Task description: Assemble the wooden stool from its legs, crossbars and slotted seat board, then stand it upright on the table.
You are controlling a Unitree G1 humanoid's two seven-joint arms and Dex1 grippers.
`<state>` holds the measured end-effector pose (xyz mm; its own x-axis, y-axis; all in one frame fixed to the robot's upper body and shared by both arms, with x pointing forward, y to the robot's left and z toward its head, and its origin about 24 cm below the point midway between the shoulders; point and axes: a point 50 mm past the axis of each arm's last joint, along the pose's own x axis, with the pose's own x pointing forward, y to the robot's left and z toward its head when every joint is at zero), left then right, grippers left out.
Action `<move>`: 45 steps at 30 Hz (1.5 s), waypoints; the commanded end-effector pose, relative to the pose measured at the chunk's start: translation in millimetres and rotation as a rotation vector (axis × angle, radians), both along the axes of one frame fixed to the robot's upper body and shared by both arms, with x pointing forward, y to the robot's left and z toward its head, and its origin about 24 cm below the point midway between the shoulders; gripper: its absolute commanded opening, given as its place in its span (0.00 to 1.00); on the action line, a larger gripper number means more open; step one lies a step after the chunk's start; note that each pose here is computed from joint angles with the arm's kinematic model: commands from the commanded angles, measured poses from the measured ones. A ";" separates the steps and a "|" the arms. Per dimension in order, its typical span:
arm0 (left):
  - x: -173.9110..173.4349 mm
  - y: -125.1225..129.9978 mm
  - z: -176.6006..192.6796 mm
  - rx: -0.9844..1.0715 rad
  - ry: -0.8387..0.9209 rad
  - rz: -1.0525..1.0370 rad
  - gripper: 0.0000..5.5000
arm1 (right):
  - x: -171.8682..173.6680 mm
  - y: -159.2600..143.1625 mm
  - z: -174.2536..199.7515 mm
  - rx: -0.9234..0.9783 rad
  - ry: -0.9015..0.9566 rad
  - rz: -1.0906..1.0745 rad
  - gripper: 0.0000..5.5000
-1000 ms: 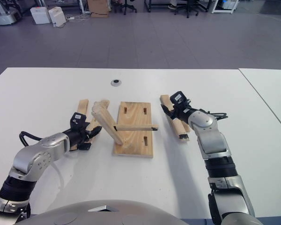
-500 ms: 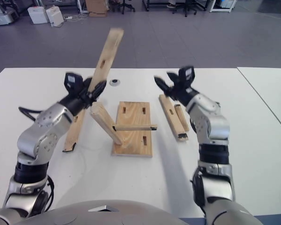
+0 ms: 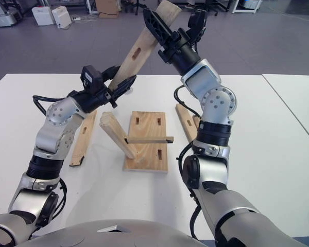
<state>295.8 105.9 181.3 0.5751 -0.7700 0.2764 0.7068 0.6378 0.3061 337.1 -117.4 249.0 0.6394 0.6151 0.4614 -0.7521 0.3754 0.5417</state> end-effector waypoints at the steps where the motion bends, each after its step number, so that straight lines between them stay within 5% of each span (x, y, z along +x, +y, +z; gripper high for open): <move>1: 1.3 3.1 3.1 0.056 -0.037 -0.021 0.38 | -2.8 -2.3 4.7 -0.013 -0.008 0.010 0.39; 6: 2.9 6.7 5.8 0.087 -0.059 -0.015 0.38 | -11.4 -12.4 -0.1 -0.008 -0.005 0.031 0.21; 12: 0.4 14.2 3.3 0.130 -0.064 0.026 0.51 | -20.5 -33.2 -19.8 -0.003 0.076 -0.063 0.18; 17: -21.5 71.2 -17.5 0.123 0.052 0.218 0.67 | -79.9 -88.0 -73.6 -0.067 0.268 -0.330 0.18; 24: -43.2 61.9 0.9 -0.002 0.068 0.257 0.74 | -150.5 -102.3 -111.8 -0.112 0.537 -0.496 0.18; 38: -47.8 55.3 -0.7 0.017 0.079 0.271 0.74 | -142.4 -102.0 -101.5 -0.320 0.586 -0.587 0.18; 45: -49.2 51.3 -3.3 0.004 0.087 0.271 0.74 | -146.0 -99.4 -107.5 -0.222 0.702 -0.519 0.18</move>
<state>248.1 159.9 178.8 0.7791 -0.5861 0.2224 0.5348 0.8065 0.2519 193.7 -213.8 153.4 0.9604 0.2229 -0.1672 -0.0481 0.7237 0.6884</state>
